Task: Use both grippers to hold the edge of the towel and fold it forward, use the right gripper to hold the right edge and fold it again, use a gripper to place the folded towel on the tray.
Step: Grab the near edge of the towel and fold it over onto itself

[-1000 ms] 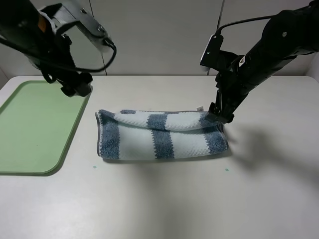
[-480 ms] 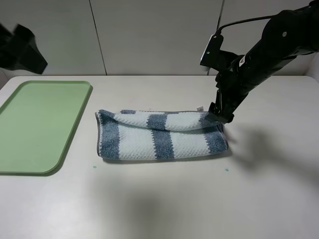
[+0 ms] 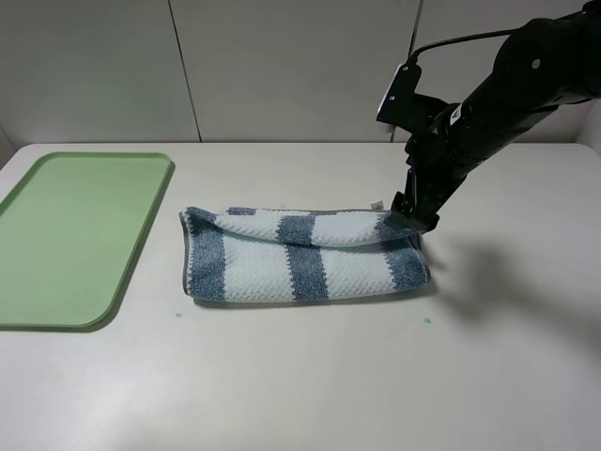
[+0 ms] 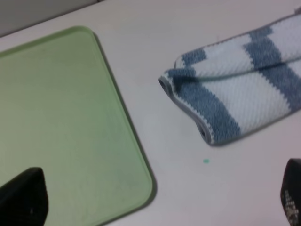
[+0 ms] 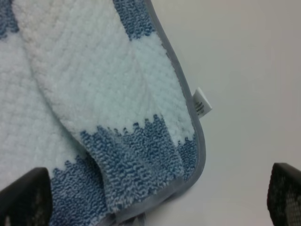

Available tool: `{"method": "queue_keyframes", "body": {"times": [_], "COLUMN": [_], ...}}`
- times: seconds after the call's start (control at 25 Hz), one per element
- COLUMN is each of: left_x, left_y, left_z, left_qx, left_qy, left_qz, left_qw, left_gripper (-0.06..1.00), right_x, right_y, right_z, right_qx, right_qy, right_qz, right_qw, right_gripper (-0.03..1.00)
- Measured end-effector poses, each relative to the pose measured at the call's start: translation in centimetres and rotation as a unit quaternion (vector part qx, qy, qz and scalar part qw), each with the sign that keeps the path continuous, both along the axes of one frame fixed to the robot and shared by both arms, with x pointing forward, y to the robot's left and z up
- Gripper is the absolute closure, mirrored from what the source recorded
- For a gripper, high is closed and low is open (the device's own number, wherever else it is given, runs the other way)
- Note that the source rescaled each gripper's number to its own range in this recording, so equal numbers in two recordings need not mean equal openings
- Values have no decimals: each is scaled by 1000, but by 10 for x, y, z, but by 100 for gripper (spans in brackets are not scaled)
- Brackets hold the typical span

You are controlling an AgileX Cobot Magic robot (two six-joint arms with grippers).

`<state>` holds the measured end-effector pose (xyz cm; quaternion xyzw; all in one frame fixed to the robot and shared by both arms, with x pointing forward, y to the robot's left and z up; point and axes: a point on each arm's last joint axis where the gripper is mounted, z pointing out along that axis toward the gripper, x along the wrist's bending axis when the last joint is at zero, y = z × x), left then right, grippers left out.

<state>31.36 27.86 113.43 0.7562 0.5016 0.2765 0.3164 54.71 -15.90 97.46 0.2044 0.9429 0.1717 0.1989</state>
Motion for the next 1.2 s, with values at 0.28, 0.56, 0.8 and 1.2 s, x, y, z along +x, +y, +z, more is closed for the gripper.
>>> {"method": "queue_keyframes", "body": {"times": [0.28, 0.56, 0.8, 1.2], "left_x": [-39, -64, -68, -70], "left_y": [18, 28, 31, 34], "left_z": [-49, -80, -86, -85], "left_qx": [-34, -64, -51, -43], "left_qy": [-14, -22, 3, -9], "left_qz": [-11, -23, -16, 111], "left_qw": [999, 997, 999, 993], "left_gripper": [-5, -5, -5, -5], "right_x": [0, 0, 0, 0], "right_y": [0, 0, 0, 0], "right_z": [0, 0, 0, 0], "right_qx": [3, 6, 6, 4], "right_qy": [1, 3, 3, 2], "right_qz": [-5, -10, -10, -9], "right_qw": [1000, 1000, 1000, 1000], "right_gripper": [-3, -3, -3, -3]}}
